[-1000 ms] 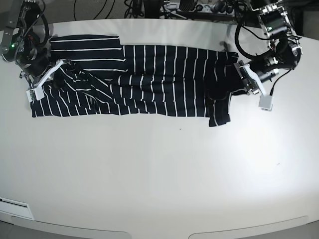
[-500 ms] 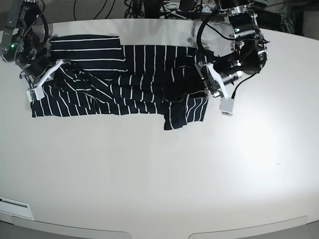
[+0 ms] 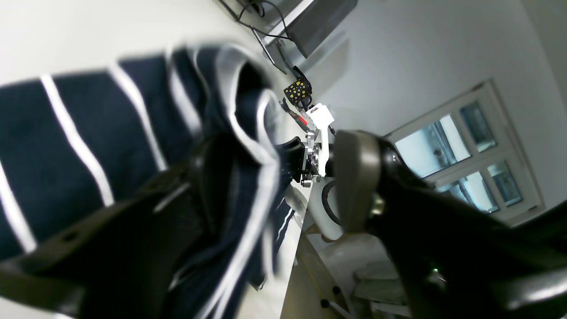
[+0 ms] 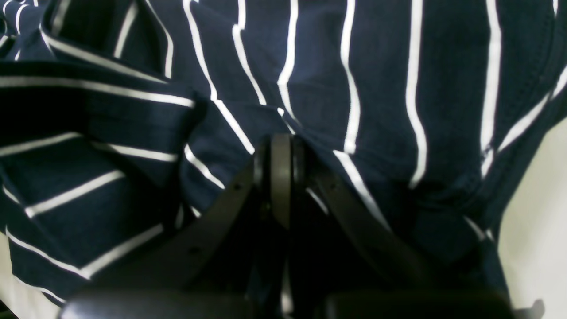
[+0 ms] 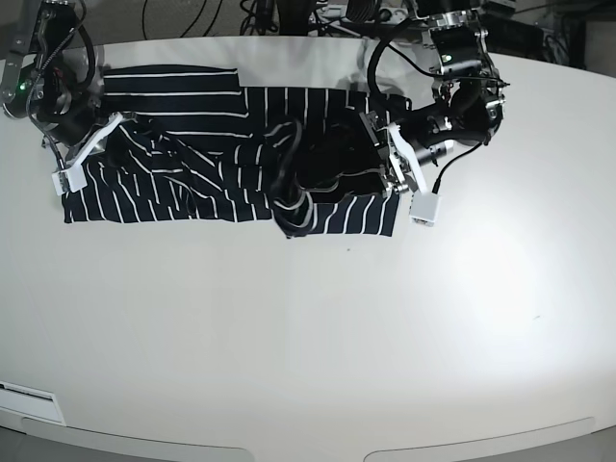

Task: Fold the T-shirt properly
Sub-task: 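Lift the strip end with the left gripper and fold it toward the middle, then release the folded end and regrasp the other strip end with the right gripper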

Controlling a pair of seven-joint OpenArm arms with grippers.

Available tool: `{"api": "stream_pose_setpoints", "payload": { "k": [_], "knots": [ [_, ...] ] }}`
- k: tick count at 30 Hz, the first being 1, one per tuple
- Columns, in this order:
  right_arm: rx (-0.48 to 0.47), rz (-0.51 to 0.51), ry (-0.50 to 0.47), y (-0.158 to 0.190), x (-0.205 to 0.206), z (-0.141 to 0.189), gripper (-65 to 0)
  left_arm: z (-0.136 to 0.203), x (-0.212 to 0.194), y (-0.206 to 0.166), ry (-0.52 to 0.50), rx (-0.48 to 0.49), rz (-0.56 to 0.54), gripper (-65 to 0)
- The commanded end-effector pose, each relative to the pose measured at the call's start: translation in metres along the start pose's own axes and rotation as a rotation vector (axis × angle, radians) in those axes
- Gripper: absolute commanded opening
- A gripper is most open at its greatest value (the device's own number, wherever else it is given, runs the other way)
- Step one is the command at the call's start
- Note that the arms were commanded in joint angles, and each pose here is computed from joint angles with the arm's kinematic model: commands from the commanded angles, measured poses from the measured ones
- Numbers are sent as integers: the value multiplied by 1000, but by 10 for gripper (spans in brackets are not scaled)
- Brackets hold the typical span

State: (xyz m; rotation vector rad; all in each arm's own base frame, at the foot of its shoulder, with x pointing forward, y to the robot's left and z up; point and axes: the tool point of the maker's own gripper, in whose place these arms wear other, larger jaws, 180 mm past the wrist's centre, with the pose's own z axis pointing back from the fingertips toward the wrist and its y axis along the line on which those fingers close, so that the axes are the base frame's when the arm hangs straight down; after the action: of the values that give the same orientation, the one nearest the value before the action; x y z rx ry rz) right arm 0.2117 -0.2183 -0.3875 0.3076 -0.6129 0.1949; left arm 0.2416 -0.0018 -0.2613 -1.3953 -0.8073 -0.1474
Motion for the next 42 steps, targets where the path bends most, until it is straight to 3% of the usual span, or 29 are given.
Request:
{"api": "stream_pose_setpoints", "payload": {
  "k": [1, 8, 9, 11, 12, 16, 24, 26, 30, 34, 36, 39, 42],
  "knots": [
    [-5, 20, 14, -3, 0, 3, -618, -2, 10, -8, -25, -29, -23, -255],
    [-5, 20, 14, -3, 0, 3, -618, -2, 7, -5, -9, -11, -46, -283],
    [-5, 20, 14, -3, 0, 3, -618, -2, 6, -3, 0, 3, -67, -344],
    [-5, 20, 14, -3, 0, 3, -618, -1, 1, 5, 28, 44, -79, -571],
    [-5, 20, 14, -3, 0, 3, -618, -1, -3, 9, 46, 68, -83, -650],
    [-5, 21, 12, -3, 1, 3, -618, 3, -7, 34, 79, 206, -107, -650],
    [-9, 39, -28, -4, 19, 3, -617, 55, -10, 105, 107, 635, -152, -650],
    [3, 49, -57, -2, 31, 3, -572, 68, -11, 115, 115, 701, -157, -650],
    [41, 76, -152, 8, 71, 9, -378, 85, -10, 122, 153, 750, -186, -650],
    [-6, 143, -247, 8, 110, 30, -361, 99, -7, 126, 187, 785, -213, -650],
    [-96, 163, -238, -12, 115, 41, -360, 105, -4, 128, 199, 797, -224, -650],
    [-226, 118, -231, -48, 115, 59, -311, 119, 2, 131, 206, 827, -242, -650],
    [-273, 38, -207, -73, 102, 65, -289, 129, 10, 130, 201, 834, -250, -650]
  ]
}}
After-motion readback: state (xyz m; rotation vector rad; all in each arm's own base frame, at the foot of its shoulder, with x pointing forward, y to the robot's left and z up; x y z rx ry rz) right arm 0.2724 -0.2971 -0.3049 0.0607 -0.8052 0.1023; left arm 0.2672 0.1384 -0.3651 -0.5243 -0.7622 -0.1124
